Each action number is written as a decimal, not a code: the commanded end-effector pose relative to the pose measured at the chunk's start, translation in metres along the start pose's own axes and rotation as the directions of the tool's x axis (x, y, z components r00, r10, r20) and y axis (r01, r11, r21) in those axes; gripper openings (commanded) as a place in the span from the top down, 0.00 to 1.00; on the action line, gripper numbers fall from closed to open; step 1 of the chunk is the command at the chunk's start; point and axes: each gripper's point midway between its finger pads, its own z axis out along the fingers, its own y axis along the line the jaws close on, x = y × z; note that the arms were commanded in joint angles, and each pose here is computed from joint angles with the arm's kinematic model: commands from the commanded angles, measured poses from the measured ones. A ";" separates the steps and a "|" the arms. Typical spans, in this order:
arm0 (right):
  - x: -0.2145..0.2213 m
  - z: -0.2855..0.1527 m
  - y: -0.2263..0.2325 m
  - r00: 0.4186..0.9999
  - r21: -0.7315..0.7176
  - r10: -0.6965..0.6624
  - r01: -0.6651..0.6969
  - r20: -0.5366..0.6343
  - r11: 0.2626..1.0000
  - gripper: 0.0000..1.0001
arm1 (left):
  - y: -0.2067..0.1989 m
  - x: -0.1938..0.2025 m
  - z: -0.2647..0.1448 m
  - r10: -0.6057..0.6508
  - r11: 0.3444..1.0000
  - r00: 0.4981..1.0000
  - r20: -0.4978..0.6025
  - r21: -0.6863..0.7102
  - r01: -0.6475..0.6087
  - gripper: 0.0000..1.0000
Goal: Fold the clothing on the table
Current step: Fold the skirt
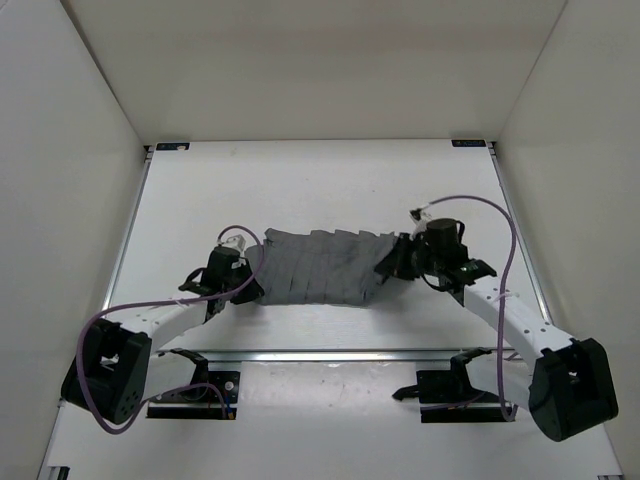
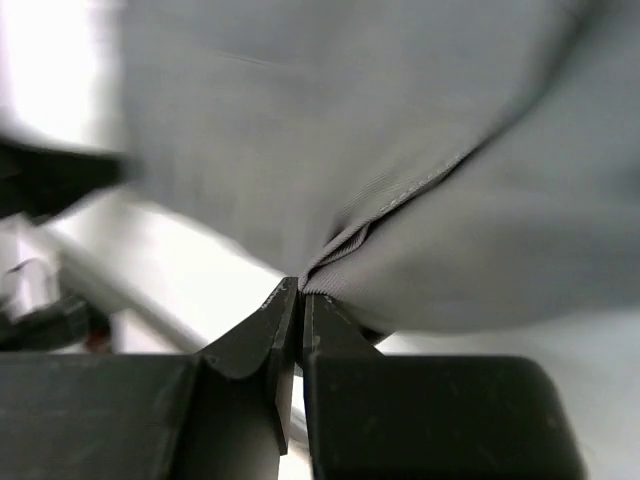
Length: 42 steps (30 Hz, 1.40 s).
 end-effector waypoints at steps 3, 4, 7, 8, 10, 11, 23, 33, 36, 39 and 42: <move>-0.019 -0.005 0.151 0.971 -0.449 -0.234 0.229 0.045 0.864 1.00 | 0.006 0.002 0.000 -0.016 1.000 1.000 0.023 -0.015 0.016 1.00; -0.012 0.003 0.168 0.964 -0.481 -0.264 0.245 0.030 0.842 1.00 | 0.005 0.002 0.000 -0.019 1.000 1.000 0.024 -0.017 0.020 1.00; 0.005 0.024 0.202 0.947 -0.562 -0.321 0.270 0.007 0.782 0.99 | 0.005 0.002 -0.001 -0.026 1.000 0.999 0.028 -0.008 0.026 1.00; 0.001 0.022 0.223 0.939 -0.606 -0.342 0.297 0.043 0.738 1.00 | 0.004 0.003 -0.002 -0.028 1.000 0.999 0.030 -0.003 0.028 1.00; 0.008 0.041 0.234 0.931 -0.624 -0.366 0.290 0.007 0.726 0.99 | 0.008 0.003 -0.002 -0.037 0.999 0.999 0.028 -0.013 0.038 1.00; 0.010 0.043 0.242 0.924 -0.644 -0.384 0.297 0.007 0.705 1.00 | 0.008 0.004 -0.003 -0.037 0.999 0.999 0.028 -0.013 0.038 1.00; 0.064 0.094 0.268 0.849 -0.740 -0.506 0.241 -0.152 0.627 0.99 | 0.009 -0.001 -0.006 -0.066 0.998 0.996 0.057 0.006 0.066 1.00; 0.096 0.149 0.267 0.788 -0.724 -0.570 0.252 -0.231 0.642 1.00 | 0.011 0.007 -0.002 -0.070 0.997 0.997 0.030 0.018 0.069 1.00; 0.099 0.165 0.255 0.788 -0.705 -0.560 0.243 -0.257 0.667 1.00 | 0.014 0.005 -0.003 -0.063 0.998 0.997 0.034 0.004 0.062 1.00; 0.096 0.181 0.237 0.803 -0.642 -0.525 0.248 -0.283 0.725 1.00 | 0.017 0.006 -0.007 -0.075 0.997 0.997 0.034 0.025 0.074 1.00; 0.106 0.194 0.218 0.768 -0.604 -0.540 0.259 -0.344 0.754 1.00 | 0.012 -0.003 -0.012 -0.074 0.997 0.996 0.057 0.043 0.071 0.82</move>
